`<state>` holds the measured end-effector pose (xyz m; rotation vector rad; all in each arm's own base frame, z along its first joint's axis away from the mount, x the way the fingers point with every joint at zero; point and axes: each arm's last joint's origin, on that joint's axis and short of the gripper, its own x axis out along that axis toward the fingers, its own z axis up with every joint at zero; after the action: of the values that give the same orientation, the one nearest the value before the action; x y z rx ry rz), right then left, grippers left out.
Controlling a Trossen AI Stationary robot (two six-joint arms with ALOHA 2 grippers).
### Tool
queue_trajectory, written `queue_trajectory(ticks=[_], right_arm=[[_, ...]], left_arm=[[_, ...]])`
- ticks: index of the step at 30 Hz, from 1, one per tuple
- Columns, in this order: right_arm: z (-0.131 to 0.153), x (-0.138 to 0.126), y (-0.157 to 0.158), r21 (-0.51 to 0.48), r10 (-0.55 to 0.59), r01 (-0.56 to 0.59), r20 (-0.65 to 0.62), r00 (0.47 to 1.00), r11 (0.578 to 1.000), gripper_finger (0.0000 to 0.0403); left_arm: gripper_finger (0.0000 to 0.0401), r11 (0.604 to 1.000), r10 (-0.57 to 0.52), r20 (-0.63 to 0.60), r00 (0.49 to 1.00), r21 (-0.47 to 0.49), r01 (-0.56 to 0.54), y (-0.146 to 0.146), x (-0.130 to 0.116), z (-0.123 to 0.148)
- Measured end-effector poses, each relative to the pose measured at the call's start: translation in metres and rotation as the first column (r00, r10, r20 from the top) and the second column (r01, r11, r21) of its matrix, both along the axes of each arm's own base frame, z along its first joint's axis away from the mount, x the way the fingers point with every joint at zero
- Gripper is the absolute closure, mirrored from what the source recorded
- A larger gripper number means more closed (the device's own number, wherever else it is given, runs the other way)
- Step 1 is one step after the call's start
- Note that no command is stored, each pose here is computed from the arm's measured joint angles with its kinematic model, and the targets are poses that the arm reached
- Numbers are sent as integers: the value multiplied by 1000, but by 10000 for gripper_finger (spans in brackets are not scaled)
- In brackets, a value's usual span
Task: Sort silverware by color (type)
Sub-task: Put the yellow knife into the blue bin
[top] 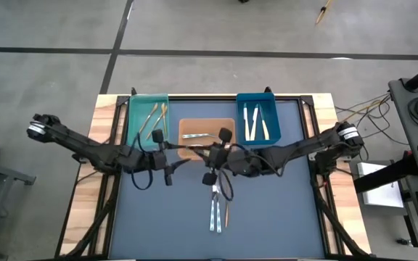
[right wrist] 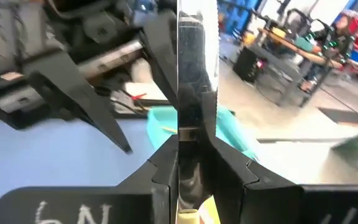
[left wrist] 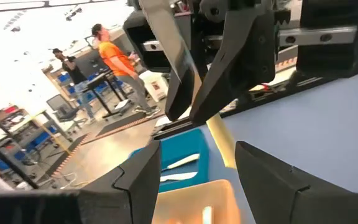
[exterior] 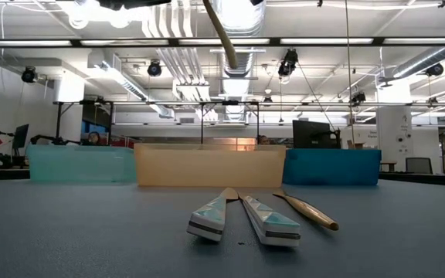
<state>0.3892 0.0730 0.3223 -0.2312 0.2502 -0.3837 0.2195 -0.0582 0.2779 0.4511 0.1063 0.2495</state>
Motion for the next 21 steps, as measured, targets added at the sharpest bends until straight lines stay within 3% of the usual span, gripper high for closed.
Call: queue_trajectory(ticks=[11,17,21], right_arm=[[37,2,-73,25,-120,126,-158,980,992,344],[50,-7,-129,115,-171,197,-204,964,974,344],[53,-17,-164,209,-225,272,-225,948,939,344]], left_arm=[[214,977,180,33,983,111,-183,45,-13,19],[214,950,279,31,960,136,-281,81,-14,19],[213,921,368,13,930,136,-366,106,-15,16]])
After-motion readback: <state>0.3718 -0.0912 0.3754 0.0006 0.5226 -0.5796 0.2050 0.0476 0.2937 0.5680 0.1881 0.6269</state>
